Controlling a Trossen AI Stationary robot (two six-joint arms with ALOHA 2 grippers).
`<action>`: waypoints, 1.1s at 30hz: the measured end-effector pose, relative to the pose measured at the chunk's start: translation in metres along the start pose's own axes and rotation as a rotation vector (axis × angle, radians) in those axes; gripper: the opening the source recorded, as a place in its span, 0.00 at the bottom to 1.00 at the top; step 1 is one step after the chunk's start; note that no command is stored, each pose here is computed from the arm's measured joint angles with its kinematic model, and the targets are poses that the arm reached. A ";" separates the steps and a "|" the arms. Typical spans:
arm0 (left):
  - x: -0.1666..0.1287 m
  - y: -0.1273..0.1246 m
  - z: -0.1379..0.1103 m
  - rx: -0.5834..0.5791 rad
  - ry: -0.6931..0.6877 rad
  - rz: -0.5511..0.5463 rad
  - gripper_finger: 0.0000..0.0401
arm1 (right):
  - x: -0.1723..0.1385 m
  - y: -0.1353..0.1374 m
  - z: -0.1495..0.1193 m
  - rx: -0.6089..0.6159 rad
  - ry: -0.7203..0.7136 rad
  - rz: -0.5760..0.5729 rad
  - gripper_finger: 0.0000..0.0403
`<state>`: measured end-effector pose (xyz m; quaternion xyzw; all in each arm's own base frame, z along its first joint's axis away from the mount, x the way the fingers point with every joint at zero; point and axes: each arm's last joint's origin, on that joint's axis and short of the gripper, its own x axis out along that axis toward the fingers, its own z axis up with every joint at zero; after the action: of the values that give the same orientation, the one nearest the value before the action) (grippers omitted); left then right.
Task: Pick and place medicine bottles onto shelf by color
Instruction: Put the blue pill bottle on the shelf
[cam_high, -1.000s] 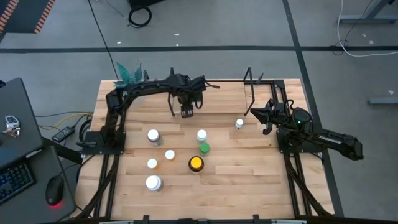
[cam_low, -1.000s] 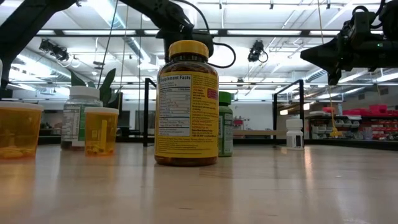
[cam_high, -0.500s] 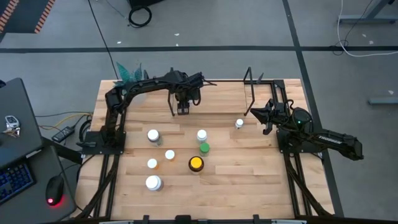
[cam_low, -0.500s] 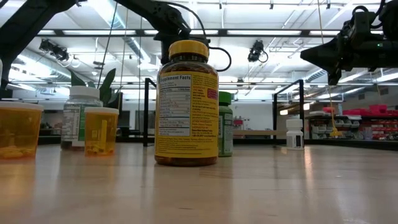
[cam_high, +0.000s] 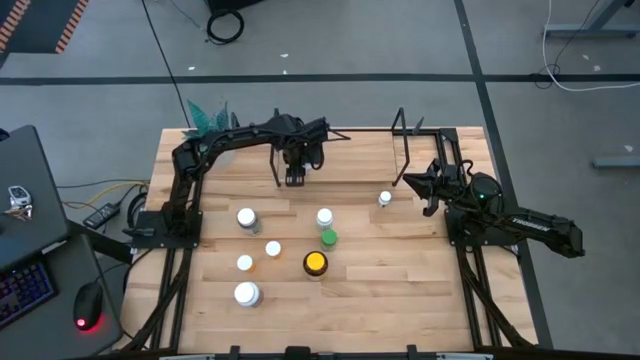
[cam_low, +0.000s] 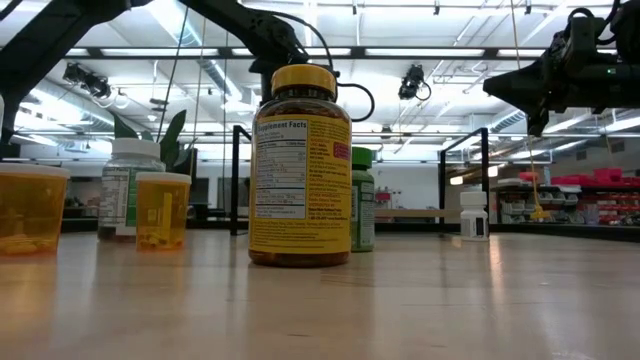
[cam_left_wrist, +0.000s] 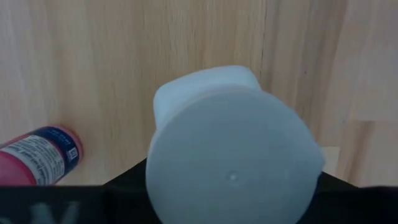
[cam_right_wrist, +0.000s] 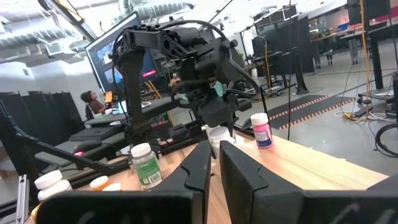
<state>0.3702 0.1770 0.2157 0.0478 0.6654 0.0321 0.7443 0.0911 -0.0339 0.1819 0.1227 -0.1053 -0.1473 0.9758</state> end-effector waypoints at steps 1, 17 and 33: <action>0.000 0.000 0.000 0.005 0.003 0.008 0.49 | 0.000 0.000 0.000 0.000 0.000 0.000 0.10; -0.001 -0.006 0.001 0.008 0.070 0.102 0.69 | 0.000 0.000 0.000 0.000 0.000 0.000 0.10; -0.026 -0.006 0.008 -0.045 0.002 0.110 0.70 | 0.000 0.000 0.000 0.000 0.000 0.000 0.10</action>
<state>0.3752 0.1681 0.2412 0.0674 0.6617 0.0881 0.7415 0.0911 -0.0339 0.1820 0.1229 -0.1054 -0.1473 0.9757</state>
